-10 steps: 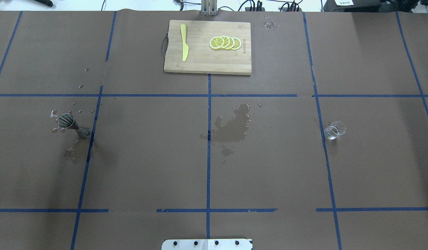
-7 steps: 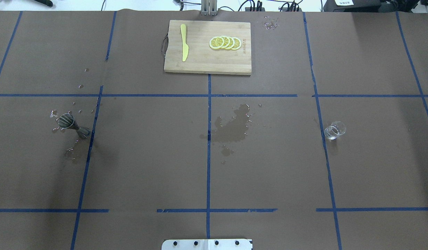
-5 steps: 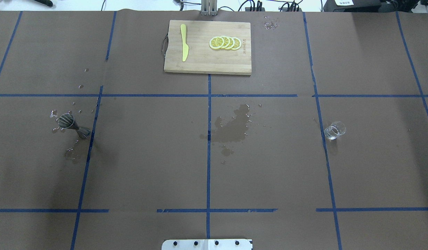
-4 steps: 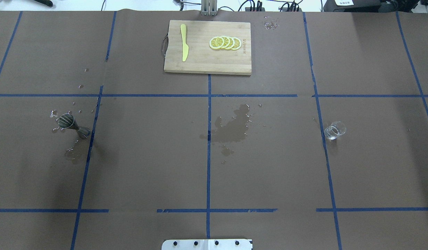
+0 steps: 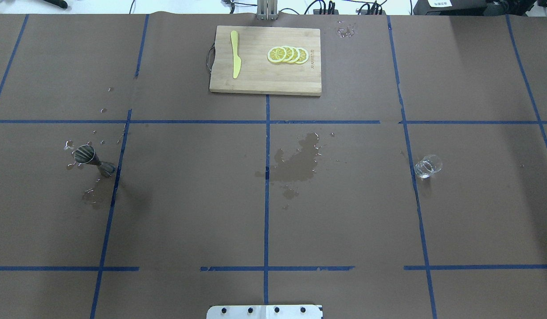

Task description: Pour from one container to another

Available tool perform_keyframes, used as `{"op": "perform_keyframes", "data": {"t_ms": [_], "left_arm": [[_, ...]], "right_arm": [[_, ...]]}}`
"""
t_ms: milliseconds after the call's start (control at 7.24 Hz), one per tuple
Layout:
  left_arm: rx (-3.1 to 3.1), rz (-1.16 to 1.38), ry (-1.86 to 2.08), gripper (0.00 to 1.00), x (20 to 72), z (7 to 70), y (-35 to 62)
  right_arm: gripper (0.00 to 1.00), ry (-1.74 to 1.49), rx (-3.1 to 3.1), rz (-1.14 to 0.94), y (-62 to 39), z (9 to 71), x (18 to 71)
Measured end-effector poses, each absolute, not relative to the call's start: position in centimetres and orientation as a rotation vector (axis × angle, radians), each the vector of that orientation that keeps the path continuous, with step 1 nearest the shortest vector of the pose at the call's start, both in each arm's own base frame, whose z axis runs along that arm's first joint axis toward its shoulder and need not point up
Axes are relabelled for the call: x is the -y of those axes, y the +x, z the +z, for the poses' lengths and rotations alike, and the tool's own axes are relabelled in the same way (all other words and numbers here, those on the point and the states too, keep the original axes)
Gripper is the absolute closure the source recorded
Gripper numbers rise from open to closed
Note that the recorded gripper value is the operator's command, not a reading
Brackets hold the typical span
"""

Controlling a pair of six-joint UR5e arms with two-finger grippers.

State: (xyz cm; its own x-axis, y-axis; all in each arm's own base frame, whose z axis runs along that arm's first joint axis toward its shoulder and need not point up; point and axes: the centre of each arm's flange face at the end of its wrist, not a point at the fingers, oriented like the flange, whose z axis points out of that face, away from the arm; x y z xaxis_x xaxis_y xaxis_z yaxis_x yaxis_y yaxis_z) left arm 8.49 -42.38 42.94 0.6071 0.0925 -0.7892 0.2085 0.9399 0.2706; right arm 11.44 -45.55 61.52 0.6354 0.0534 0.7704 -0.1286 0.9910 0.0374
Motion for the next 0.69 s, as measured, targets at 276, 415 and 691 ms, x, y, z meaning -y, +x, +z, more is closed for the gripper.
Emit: {"op": "perform_keyframes", "data": {"t_ms": [276,415,691], "left_arm": [[-0.88,-0.162,0.335,0.0,38.2,40.0,16.4],[-0.867,-0.223,0.325,0.0,36.2,39.4,20.6],[-0.869,-0.378,0.336,0.0,31.4,38.9,28.3]], "right_arm": [[0.0,0.096,0.9,0.101,11.2,61.0,45.7],[0.0,0.1,0.905,0.099,10.9,60.3,45.9],[0.0,0.089,0.896,0.115,8.6,57.4,46.2]]}}
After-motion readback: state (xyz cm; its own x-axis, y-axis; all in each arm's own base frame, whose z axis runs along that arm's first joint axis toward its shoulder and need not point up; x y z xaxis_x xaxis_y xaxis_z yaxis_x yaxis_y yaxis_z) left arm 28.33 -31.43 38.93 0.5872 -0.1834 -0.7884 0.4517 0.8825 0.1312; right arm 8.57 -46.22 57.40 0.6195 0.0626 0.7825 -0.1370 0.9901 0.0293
